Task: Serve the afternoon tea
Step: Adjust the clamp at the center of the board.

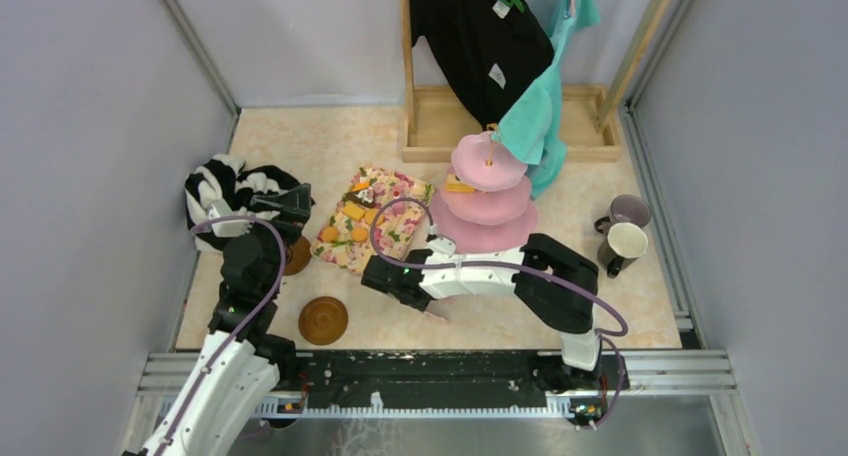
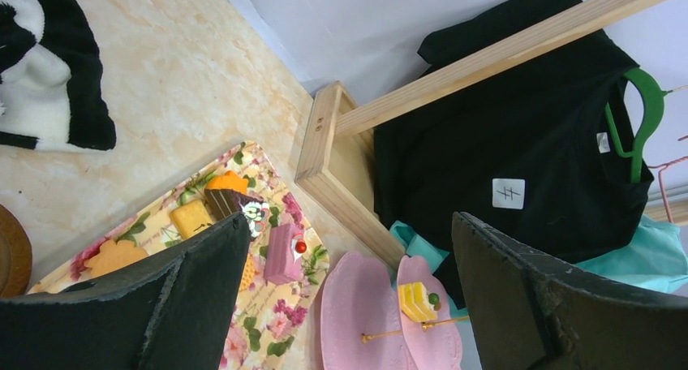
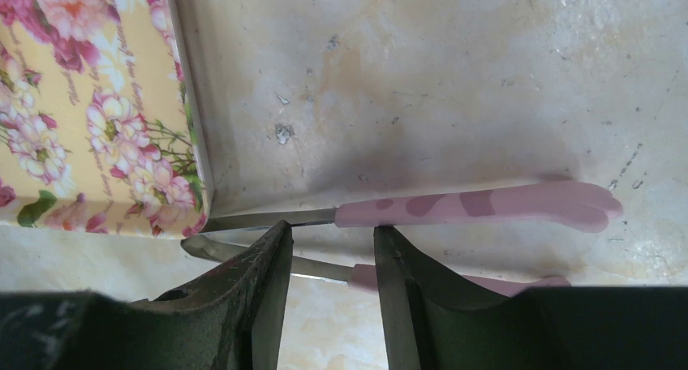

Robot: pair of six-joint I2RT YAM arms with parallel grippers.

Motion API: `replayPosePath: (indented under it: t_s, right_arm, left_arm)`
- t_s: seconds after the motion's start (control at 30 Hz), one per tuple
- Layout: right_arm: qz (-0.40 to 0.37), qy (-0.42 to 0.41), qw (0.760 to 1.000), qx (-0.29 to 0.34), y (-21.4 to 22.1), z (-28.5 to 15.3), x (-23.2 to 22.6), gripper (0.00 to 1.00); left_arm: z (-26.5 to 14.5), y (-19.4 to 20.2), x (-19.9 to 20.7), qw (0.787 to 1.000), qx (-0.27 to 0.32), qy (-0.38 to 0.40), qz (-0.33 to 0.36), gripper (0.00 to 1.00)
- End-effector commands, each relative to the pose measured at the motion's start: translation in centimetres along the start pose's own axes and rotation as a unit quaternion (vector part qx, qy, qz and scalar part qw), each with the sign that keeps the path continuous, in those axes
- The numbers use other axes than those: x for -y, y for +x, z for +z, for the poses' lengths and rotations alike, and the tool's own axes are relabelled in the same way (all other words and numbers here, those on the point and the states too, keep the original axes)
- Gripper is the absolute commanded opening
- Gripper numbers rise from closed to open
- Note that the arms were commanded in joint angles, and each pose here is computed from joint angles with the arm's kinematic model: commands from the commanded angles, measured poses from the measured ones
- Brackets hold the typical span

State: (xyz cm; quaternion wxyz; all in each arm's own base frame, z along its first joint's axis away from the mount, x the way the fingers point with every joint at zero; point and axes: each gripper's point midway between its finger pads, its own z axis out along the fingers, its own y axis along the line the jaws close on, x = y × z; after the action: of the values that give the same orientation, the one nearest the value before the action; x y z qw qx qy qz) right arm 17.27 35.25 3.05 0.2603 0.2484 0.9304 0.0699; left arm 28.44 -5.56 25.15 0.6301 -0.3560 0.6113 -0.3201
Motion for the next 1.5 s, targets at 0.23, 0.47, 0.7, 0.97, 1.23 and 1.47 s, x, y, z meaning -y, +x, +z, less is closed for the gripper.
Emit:
replayPosePath:
  t_s: [0.23, 0.47, 0.7, 0.97, 1.23, 1.47]
  right_arm:
    - [0.021, -0.013, 0.999, 0.02, -1.9, 0.1, -0.6, 0.42]
    - [0.011, -0.008, 0.999, 0.038, -3.0, 0.4, -0.3, 0.41]
    - [-0.003, 0.0, 0.999, 0.054, -4.0, 0.5, 0.3, 0.41]
    - [-0.044, -0.002, 0.998, 0.038, -3.7, 1.4, 0.5, 0.26]
    - [-0.118, 0.0, 0.992, 0.039, -3.8, 1.6, 1.6, 0.2]
    - [-0.168, -0.002, 0.986, 0.017, -3.0, 1.9, 3.9, 0.18]
  left_arm:
    - [0.4, 0.0, 1.0, 1.0, 0.001, 0.022, 0.0, 0.99]
    - [0.7, 0.1, 0.9, 1.0, 0.003, 0.021, -0.001, 0.99]
    - [1.0, 0.5, 0.9, 1.0, -0.002, 0.023, -0.004, 0.99]
    - [1.4, 1.1, 0.6, 1.0, -0.009, 0.02, -0.004, 0.99]
    - [1.4, 0.9, 0.6, 1.0, -0.005, 0.02, -0.001, 0.99]
    - [1.3, 0.5, 0.9, 1.0, 0.0, 0.023, -0.001, 0.99]
